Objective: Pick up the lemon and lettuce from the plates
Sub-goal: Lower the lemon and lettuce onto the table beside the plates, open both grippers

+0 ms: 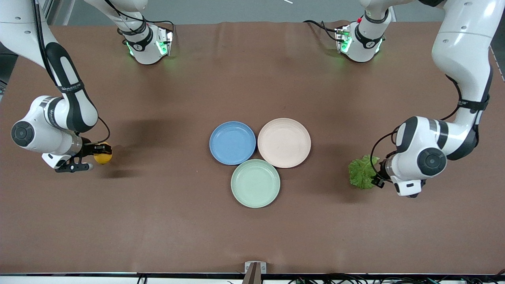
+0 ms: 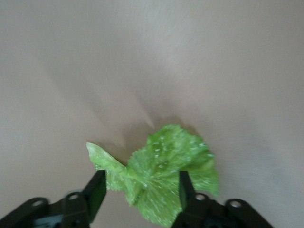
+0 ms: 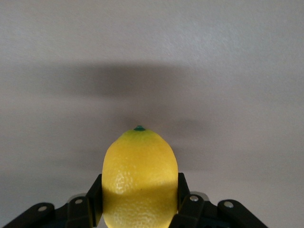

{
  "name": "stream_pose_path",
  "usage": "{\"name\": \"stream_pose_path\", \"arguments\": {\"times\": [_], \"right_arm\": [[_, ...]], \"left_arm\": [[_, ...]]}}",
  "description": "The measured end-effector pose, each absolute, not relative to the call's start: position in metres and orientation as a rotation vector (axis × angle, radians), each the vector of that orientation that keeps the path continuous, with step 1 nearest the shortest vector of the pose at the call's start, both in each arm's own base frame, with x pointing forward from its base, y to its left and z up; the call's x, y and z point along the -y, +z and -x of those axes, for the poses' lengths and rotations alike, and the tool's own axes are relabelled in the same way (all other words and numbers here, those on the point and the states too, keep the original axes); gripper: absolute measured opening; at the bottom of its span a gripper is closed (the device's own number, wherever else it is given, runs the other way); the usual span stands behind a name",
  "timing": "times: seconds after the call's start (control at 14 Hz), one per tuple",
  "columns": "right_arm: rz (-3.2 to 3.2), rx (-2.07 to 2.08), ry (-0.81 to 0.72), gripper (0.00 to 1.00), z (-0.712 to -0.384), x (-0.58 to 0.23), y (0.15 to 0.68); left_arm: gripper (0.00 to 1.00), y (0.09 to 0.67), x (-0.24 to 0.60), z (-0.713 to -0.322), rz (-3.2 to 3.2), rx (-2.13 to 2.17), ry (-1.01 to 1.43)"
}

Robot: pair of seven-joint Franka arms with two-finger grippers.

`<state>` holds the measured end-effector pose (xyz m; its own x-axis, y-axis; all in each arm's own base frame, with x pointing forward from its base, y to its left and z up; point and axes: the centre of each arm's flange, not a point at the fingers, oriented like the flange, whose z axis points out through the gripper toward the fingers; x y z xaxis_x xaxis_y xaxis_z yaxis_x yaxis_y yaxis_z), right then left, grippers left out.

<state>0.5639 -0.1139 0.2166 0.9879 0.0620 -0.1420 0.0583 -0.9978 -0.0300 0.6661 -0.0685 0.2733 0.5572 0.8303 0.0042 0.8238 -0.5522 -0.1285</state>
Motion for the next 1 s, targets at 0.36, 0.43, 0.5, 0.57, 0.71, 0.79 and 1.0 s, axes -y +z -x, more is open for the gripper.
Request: {"name": "stream_pose_path", "arguments": {"times": [0.36,0.43,0.5,0.57,0.71,0.79,1.0], "right_arm": [[3.125,-0.004,0.171,0.61,-0.548,0.12,0.199],[3.127,-0.014,0.164,0.61,-0.545,0.12,0.196],[3.128,-0.022,0.16,0.61,-0.544,0.12,0.195],[3.128,-0.027,0.16,0.61,-0.544,0.12,0.195],[3.129,-0.034,0.158,0.67,-0.544,0.121,0.196],[3.131,-0.037,0.15,0.76,-0.544,0.122,0.198],[3.139,-0.034,0.109,1.0,-0.558,0.124,0.246]], "left_arm": [[1.0,0.371,0.071,-0.668,2.814,1.216,-0.122],[1.0,0.385,0.07,-0.667,2.84,1.144,-0.143],[1.0,0.398,0.068,-0.665,2.859,1.07,-0.151],[1.0,0.414,0.062,-0.664,2.871,0.998,-0.152],[1.0,0.449,0.048,-0.659,2.878,0.882,-0.135],[1.0,0.468,0.043,-0.656,2.875,0.844,-0.119],[1.0,0.523,0.044,-0.641,2.903,0.726,-0.109]]}}
